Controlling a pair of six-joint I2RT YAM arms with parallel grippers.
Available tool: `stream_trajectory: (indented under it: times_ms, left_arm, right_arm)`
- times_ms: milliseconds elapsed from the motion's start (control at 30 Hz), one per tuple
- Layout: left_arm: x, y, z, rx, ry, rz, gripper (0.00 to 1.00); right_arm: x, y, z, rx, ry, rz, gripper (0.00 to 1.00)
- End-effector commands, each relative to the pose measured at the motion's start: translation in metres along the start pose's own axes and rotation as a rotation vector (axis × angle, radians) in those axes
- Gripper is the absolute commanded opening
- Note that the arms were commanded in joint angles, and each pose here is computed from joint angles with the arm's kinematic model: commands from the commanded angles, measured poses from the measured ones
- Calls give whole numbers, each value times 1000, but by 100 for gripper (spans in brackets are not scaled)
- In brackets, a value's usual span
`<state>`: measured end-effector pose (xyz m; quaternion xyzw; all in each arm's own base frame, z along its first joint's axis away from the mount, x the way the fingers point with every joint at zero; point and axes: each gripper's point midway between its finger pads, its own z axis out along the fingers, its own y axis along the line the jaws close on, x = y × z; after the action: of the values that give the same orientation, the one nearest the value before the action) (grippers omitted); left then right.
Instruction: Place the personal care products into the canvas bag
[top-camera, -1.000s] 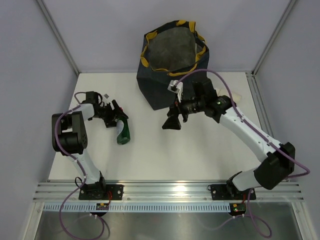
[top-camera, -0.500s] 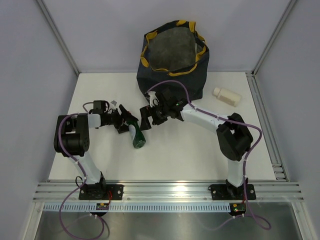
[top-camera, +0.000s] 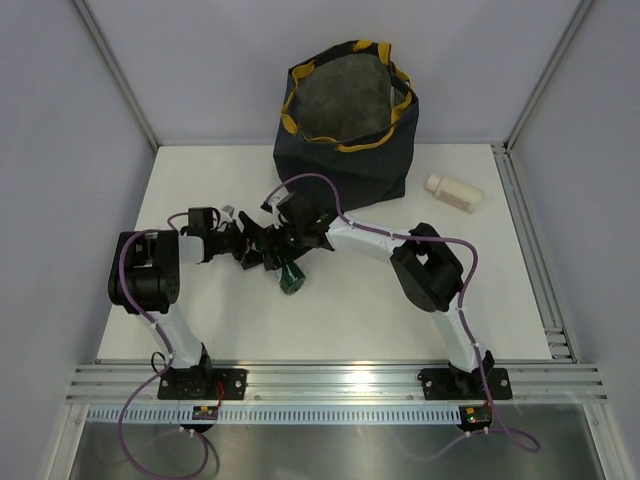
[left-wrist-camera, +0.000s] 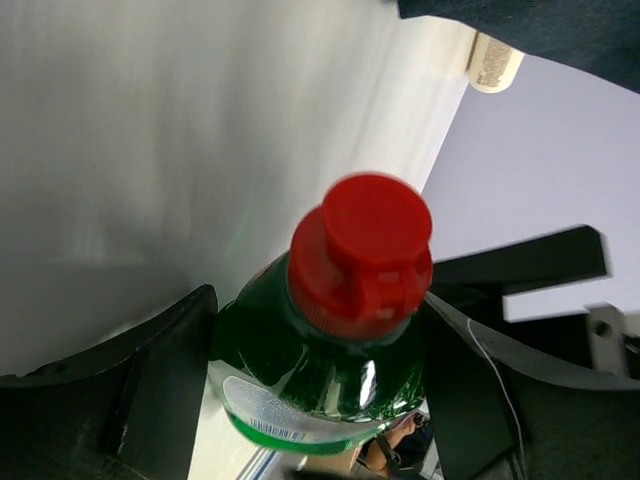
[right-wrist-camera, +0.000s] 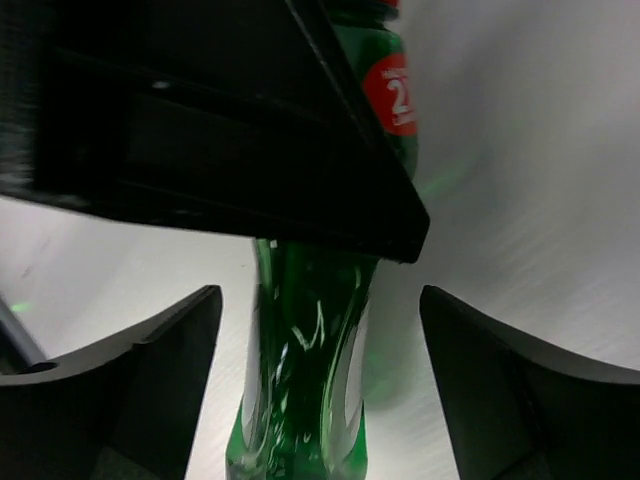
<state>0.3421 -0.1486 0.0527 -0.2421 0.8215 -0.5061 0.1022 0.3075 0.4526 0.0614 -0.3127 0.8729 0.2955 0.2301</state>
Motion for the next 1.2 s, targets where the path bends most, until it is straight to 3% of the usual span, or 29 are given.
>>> stream_trajectory:
  times_ms: [0, 67, 167, 200, 233, 367, 567, 833, 1033, 1167]
  left_arm:
    - [6, -58, -14, 178, 35, 56, 2]
    - [6, -62, -15, 192, 30, 65, 2]
    - [6, -65, -16, 202, 24, 58, 12]
    - [6, -66, -17, 202, 20, 55, 18]
    - [5, -67, -17, 202, 14, 53, 38]
    - [4, -75, -22, 204, -10, 75, 69]
    - [-5, -80, -34, 71, -82, 199, 98]
    - [-18, -95, -78, -157, -253, 421, 99]
    - [-33, -91, -120, -340, -454, 560, 99]
    - [-26, -107, -137, -300, -540, 672, 99]
  right_arm:
    - [-19, -8, 3, 70, -64, -49, 84]
    - [-16, -11, 6, 72, -58, -60, 72]
    - [-13, -7, 4, 42, -56, -80, 52]
    - [-11, -4, 3, 24, -54, -85, 33]
    - [-14, 0, -2, 7, -65, -99, 25]
    - [-17, 8, -16, -26, -76, -154, 0]
    - [-23, 20, -49, -91, -89, -295, 0]
    - [-7, 29, -88, -250, -4, -402, 0]
    - [-39, 67, -174, -321, -141, -643, 0]
    - [-78, 89, -239, -281, -271, -745, 0]
